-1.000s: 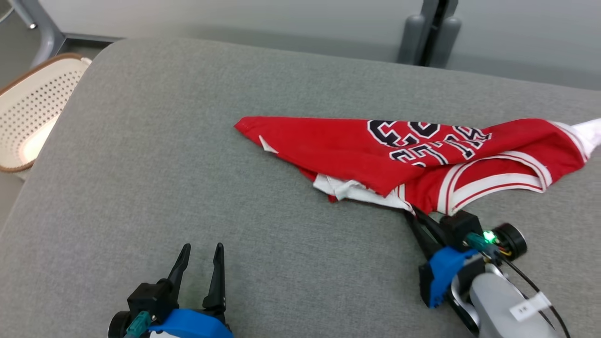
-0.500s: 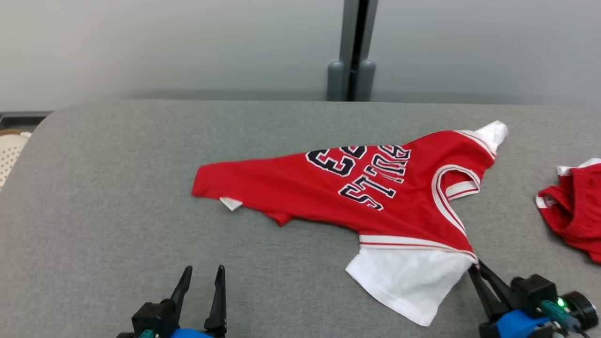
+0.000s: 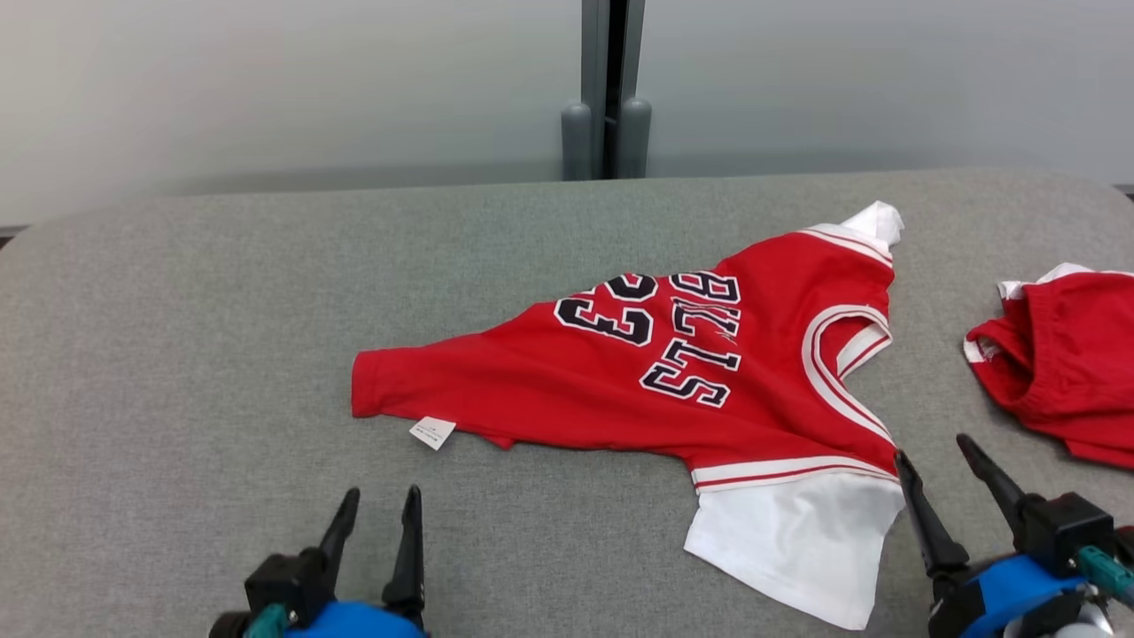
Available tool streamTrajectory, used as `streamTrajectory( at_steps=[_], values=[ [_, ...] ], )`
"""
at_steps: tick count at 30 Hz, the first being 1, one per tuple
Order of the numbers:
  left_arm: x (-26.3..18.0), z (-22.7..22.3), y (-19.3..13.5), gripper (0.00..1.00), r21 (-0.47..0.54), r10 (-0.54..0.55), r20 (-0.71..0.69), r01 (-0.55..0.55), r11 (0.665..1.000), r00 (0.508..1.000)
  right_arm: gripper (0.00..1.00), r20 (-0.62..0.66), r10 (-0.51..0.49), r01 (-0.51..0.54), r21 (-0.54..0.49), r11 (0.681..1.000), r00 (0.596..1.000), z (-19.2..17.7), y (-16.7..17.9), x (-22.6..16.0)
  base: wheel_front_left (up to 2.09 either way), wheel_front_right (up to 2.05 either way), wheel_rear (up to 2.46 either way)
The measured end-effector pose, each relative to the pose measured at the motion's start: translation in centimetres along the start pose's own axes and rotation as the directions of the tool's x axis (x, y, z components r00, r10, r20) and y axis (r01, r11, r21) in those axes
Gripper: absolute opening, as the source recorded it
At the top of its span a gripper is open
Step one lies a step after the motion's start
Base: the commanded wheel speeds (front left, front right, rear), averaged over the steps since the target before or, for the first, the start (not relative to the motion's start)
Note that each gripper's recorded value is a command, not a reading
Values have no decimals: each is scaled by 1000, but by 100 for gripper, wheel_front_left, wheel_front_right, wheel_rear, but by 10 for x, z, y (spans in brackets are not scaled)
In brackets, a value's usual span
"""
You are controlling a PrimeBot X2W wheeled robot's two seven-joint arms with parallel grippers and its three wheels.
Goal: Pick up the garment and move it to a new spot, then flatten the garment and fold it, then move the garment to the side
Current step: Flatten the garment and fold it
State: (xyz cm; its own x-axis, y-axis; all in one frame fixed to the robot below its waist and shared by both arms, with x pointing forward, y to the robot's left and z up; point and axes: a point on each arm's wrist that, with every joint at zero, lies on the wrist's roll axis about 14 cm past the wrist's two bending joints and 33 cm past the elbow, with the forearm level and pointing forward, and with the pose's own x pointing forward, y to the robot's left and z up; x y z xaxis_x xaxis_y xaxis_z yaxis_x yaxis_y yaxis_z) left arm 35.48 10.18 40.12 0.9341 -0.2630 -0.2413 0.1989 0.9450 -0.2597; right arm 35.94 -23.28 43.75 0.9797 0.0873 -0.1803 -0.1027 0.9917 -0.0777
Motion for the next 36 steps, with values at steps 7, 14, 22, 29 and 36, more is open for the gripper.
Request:
streamTrajectory(
  at_steps=[7,14,22,29,36],
  values=[
    [39,14,16,100,-2,28,19,-28,1000,999,100,48,9,-10,7,1000,999,15,9,22,0,0,0],
    [81,5,41,100,-3,95,-37,-95,995,995,100,37,41,-42,34,999,998,9,28,42,0,0,0],
    [101,-12,54,100,2,124,-103,-125,992,987,100,16,28,-28,43,999,999,2,26,48,0,0,0],
    [98,-8,53,0,12,119,-97,-118,993,988,100,33,13,-15,56,998,999,7,24,48,0,0,0],
    [70,35,58,0,9,137,42,-138,990,990,100,82,36,-44,97,994,996,23,42,45,0,0,0]
  ],
)
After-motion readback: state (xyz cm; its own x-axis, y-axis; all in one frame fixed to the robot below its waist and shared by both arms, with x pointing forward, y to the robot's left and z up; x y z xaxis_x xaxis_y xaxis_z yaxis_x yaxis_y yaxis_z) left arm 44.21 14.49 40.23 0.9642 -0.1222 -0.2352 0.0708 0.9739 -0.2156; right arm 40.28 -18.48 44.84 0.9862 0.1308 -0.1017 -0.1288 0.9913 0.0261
